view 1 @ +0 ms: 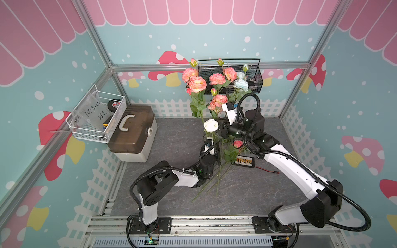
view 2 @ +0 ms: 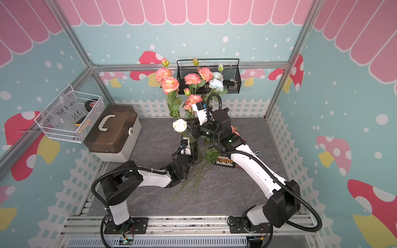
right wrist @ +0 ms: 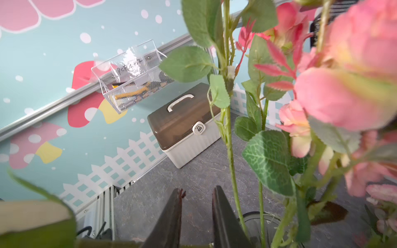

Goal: Pick out pink flowers from the vase
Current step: Pick up the flower from the vase.

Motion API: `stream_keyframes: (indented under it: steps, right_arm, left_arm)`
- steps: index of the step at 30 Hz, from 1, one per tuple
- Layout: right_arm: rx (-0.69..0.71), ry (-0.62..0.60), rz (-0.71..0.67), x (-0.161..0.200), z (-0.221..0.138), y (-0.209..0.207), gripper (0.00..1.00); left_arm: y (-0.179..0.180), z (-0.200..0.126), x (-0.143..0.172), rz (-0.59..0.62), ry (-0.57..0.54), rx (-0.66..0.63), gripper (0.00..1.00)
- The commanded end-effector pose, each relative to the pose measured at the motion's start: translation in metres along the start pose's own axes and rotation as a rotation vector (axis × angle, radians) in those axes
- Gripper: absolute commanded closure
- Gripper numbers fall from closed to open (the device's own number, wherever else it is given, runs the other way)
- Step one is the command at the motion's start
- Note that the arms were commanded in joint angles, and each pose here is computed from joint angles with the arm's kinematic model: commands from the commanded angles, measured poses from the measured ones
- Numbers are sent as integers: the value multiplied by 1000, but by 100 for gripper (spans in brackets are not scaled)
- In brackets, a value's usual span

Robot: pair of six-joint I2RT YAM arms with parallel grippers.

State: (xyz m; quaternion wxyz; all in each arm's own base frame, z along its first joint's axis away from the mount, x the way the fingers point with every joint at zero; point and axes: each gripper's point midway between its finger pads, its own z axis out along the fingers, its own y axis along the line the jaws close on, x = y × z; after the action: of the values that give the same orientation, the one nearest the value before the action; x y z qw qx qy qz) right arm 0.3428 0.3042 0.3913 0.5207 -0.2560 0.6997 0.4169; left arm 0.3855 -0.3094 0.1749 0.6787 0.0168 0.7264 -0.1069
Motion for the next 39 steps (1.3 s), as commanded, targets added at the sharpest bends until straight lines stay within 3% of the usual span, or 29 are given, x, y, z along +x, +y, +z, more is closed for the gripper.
stream_keyframes:
  steps: [1, 11, 18, 23, 32, 39]
  right_arm:
    - [128, 58, -3, 19, -4, -25, 80]
    - [224, 143, 29, 50, 5, -55, 81]
    - [257, 174, 58, 63, 20, -76, 71]
    - [253, 179, 52, 62, 34, -82, 70]
    - [254, 164, 38, 59, 46, -89, 83]
    - [218, 152, 59, 63, 57, -90, 74]
  left_arm:
    - [2, -1, 54, 52, 147, 18, 100]
    - [1, 0, 54, 55, 144, 22, 100]
    - [1, 0, 54, 54, 145, 24, 100]
    - [2, -1, 53, 57, 143, 21, 100]
    - [4, -2, 54, 63, 148, 16, 100]
    - [3, -3, 55, 77, 161, 26, 100]
